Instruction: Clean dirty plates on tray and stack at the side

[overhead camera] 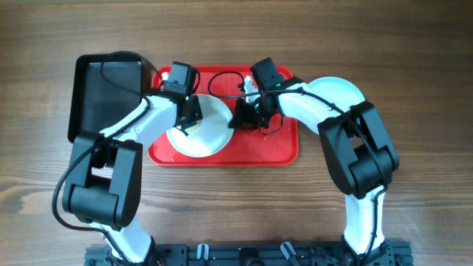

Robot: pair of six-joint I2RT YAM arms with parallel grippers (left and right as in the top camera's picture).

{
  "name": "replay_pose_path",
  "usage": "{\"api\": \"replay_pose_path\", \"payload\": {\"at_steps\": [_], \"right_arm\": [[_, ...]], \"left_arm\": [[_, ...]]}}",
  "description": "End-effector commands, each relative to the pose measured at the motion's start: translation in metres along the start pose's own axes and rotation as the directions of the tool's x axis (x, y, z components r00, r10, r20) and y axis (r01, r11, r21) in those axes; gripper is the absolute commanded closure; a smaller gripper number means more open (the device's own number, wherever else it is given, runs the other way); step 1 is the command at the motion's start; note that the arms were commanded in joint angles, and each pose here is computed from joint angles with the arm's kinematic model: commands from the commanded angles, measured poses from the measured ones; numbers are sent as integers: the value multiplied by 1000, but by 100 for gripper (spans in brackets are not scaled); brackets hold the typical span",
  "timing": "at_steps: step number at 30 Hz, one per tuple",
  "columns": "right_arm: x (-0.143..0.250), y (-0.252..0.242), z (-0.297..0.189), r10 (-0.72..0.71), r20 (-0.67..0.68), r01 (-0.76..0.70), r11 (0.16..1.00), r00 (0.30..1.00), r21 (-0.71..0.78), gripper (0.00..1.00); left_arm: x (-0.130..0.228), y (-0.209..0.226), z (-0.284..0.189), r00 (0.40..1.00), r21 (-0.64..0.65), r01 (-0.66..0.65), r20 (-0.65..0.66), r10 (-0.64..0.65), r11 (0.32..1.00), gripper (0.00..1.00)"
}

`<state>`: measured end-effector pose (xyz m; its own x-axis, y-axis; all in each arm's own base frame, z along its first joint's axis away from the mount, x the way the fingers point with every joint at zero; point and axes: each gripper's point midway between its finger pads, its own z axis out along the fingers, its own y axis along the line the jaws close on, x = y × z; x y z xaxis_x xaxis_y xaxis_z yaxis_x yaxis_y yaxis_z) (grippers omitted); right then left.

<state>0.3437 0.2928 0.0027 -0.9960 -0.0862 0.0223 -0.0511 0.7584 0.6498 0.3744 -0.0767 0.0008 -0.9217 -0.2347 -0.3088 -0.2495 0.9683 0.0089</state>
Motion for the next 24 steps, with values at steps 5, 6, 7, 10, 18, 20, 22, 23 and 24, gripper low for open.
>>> {"api": "replay_pose_path", "payload": {"at_steps": [5, 6, 7, 10, 18, 20, 22, 23, 24], "right_arm": [[10, -13, 9, 37, -40, -36, 999, 999, 21, 95], [10, -13, 9, 37, -40, -36, 999, 999, 22, 96], [10, -13, 9, 36, -40, -36, 999, 999, 22, 96], [10, -13, 9, 37, -40, -36, 999, 999, 21, 96], [9, -12, 9, 34, -37, -33, 999, 999, 18, 96], [9, -12, 9, 34, -36, -33, 999, 999, 19, 96], [9, -12, 9, 33, -36, -33, 999, 999, 18, 96], [9, -12, 9, 33, -36, -32, 999, 999, 18, 96], [9, -12, 9, 33, -35, -32, 999, 999, 18, 96]], "left_arm": [[86, 58, 21, 952, -212, -50, -306, -17, 976, 96], [96, 47, 20, 931, -130, -80, -363, 28, 988, 96], [104, 36, 18, 909, -44, -101, -409, 75, 994, 96], [125, -1, 6, 846, 233, -128, -482, 229, 964, 96], [123, -66, -14, 842, 585, -97, -383, 380, 805, 96], [118, -76, -13, 858, 596, -99, -354, 372, 797, 96], [113, -86, -12, 873, 605, -104, -325, 364, 789, 96], [109, -92, -11, 882, 610, -110, -303, 360, 784, 96], [105, -97, -10, 891, 615, -131, -271, 365, 777, 96]]}}
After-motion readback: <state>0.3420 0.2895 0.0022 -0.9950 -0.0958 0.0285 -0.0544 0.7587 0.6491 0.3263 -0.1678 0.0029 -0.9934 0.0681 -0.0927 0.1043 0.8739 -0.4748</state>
